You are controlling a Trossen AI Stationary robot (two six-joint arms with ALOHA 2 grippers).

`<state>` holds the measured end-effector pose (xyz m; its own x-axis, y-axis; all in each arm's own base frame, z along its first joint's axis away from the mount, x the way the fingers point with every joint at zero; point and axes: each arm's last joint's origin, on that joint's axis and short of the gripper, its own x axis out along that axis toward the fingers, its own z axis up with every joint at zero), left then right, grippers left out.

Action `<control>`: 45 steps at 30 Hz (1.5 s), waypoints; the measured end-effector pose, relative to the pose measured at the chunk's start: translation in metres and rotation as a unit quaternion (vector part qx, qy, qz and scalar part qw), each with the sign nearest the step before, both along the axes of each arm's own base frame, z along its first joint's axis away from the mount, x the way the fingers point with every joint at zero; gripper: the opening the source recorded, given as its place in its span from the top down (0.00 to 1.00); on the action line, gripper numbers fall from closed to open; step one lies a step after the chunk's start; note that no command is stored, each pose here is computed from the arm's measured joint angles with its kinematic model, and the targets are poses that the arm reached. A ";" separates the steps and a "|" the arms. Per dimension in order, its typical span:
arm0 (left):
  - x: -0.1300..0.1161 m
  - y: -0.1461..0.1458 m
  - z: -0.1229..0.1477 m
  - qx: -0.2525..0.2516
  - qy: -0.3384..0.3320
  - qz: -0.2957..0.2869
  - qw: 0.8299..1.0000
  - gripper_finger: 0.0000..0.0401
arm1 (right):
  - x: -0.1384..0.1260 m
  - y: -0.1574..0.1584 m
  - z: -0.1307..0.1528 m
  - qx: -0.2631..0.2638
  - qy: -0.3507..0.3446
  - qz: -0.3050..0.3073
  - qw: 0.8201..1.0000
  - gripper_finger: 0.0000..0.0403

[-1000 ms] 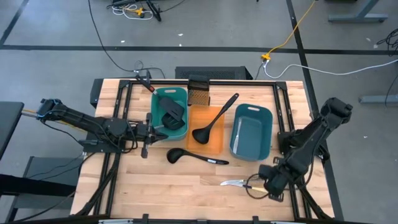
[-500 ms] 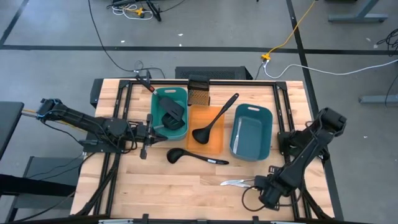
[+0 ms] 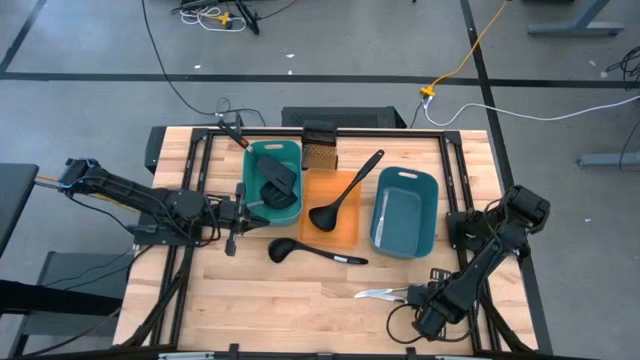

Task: Pick & Place Kitchen Items
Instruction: Put the yellow table knife into the blue bin

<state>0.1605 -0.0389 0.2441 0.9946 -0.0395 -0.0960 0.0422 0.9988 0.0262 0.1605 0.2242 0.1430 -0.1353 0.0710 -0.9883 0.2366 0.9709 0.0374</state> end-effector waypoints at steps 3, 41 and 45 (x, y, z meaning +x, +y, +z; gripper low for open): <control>0.000 0.000 0.000 0.000 0.000 0.000 1.000 0.95 | 0.002 0.002 -0.005 -0.007 -0.009 0.004 1.000 0.48; 0.000 0.000 0.000 -0.001 0.000 0.000 1.000 0.95 | 0.003 0.005 0.006 -0.055 0.026 0.033 0.998 0.79; 0.000 0.000 0.000 -0.001 -0.001 0.000 1.000 0.95 | 0.001 0.007 0.006 -0.045 0.036 0.035 0.998 0.79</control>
<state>0.1604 -0.0389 0.2441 0.9947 -0.0399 -0.0949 0.0424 0.9988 0.0244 0.1611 0.2309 0.1485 -0.2079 -0.0300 -0.9777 0.1664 0.9839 -0.0655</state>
